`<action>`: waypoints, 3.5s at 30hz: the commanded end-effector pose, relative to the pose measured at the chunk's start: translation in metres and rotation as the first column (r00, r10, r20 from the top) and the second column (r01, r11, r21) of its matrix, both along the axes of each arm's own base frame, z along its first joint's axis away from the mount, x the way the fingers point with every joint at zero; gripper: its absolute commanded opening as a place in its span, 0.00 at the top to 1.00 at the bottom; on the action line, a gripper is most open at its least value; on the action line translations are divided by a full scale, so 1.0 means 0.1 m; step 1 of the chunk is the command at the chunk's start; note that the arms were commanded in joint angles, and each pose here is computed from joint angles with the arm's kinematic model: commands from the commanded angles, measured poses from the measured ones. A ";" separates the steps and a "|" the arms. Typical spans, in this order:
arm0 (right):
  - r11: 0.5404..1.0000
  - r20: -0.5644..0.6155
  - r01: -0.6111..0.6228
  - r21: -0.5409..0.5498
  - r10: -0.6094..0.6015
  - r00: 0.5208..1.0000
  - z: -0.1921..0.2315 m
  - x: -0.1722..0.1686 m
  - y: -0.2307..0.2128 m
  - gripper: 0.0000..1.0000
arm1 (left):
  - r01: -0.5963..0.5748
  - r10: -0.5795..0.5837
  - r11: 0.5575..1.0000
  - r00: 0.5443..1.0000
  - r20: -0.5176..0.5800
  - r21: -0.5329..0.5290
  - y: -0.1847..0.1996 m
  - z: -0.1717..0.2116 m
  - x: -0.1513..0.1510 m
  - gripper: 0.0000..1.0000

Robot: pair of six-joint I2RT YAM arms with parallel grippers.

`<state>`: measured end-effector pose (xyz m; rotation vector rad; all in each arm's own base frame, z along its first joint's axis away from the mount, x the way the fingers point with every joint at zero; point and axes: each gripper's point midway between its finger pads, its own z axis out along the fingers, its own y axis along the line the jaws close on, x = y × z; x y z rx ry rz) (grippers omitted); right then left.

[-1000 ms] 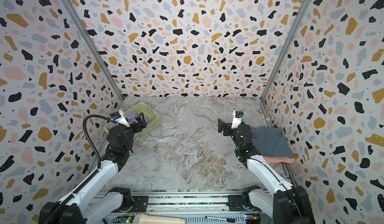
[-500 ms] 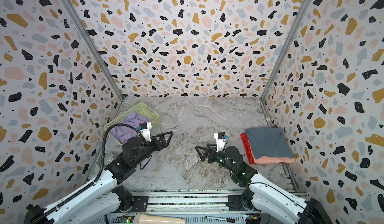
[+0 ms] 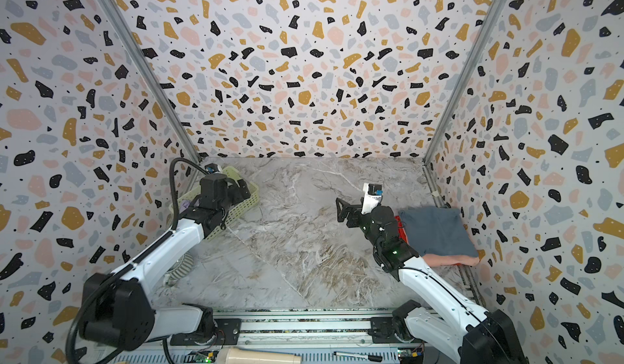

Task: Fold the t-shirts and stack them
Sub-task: 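Grasp the lavender shirt in the basket with left gripper while right arm advances, then lift the lavender shirt out of the basket with the left gripper, then lower and release the lavender shirt onto the table center with the left gripper, then grasp the shirt edges with both grippers near each other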

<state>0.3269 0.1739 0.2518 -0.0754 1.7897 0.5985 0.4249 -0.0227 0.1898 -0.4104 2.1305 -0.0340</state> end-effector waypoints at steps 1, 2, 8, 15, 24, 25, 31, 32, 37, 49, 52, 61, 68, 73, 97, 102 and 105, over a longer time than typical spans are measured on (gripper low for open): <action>0.995 0.006 0.016 -0.096 -0.015 1.000 -0.03 0.07 -0.04 0.01 | -0.015 0.031 0.997 0.975 -0.222 0.072 0.36 -0.56 0.15 0.11; 0.996 -0.001 0.018 -0.092 -0.018 1.000 -0.04 0.08 -0.04 0.01 | -0.018 0.032 0.998 0.969 -0.246 0.058 0.41 -0.68 0.22 0.13; 0.994 -0.041 0.022 -0.109 -0.026 0.999 -0.18 0.10 -0.07 0.01 | -0.040 0.047 0.999 0.941 -0.337 0.027 0.57 -1.18 0.52 0.16; 0.992 -0.048 0.037 -0.119 -0.043 0.998 -0.23 0.16 -0.09 0.01 | -0.012 0.023 1.000 0.894 -0.448 0.027 0.54 -1.67 0.48 0.30; 0.989 -0.032 0.084 -0.124 -0.089 0.996 -0.25 0.18 -0.20 0.01 | 0.020 -0.008 0.999 0.907 -0.420 0.025 0.52 -1.49 0.59 1.00; 0.988 -0.030 0.088 -0.125 -0.093 0.995 -0.25 0.18 -0.22 0.01 | 0.022 -0.005 0.999 0.918 -0.398 0.037 0.54 -1.37 0.63 1.00; 0.989 -0.009 0.094 -0.117 -0.095 0.995 -0.21 0.16 -0.25 0.01 | -0.025 0.048 0.990 0.985 -0.166 0.142 0.70 -0.08 0.89 1.00; 0.989 -0.004 0.095 -0.116 -0.096 0.995 -0.20 0.15 -0.26 0.01 | -0.025 0.042 0.989 0.992 -0.116 0.142 0.69 0.19 0.92 1.00; 0.989 0.013 0.095 -0.114 -0.094 0.995 -0.15 0.14 -0.27 0.01 | 0.090 -0.097 0.994 0.985 0.144 0.056 0.36 1.35 0.92 1.00; 0.988 0.046 0.121 -0.097 -0.117 0.992 -0.03 0.18 -0.45 0.01 | 0.737 -0.585 0.674 0.492 0.645 0.049 -1.68 3.60 -0.16 1.00; 0.987 0.051 0.131 -0.091 -0.127 0.991 -0.01 0.20 -0.52 0.01 | 0.801 -0.569 0.597 0.386 0.726 0.042 -1.80 3.81 -0.42 1.00; 0.989 0.027 0.116 -0.088 -0.114 0.993 -0.08 0.27 -0.56 0.01 | 0.667 -0.534 0.728 0.698 0.477 -0.161 -1.70 2.15 0.15 0.17; 0.994 -0.055 0.028 -0.103 -0.034 0.998 -0.34 0.33 -0.39 0.01 | 0.399 -0.393 0.914 0.916 0.080 -0.079 -1.19 0.71 0.32 0.00; 0.986 -0.138 -0.107 -0.130 0.089 0.986 -0.64 0.28 -0.14 0.01 | 0.470 -0.469 0.874 0.882 0.037 -0.123 -1.39 0.35 0.10 0.03; 0.873 -0.441 -0.453 -0.179 0.340 0.830 -1.94 -0.36 0.80 0.15 | 0.665 -0.670 0.740 0.713 -0.208 -0.105 -2.93 -1.24 -0.48 0.43; 0.854 -0.486 -0.468 -0.227 0.317 0.815 -2.15 -0.40 0.87 0.27 | 0.662 -0.669 0.740 0.711 -0.215 -0.115 -2.97 -1.37 -0.46 0.61; 0.845 -0.507 -0.479 -0.239 0.312 0.804 -2.25 -0.44 0.92 0.60 | 0.658 -0.667 0.743 0.716 -0.206 -0.121 -2.98 -1.36 -0.44 0.74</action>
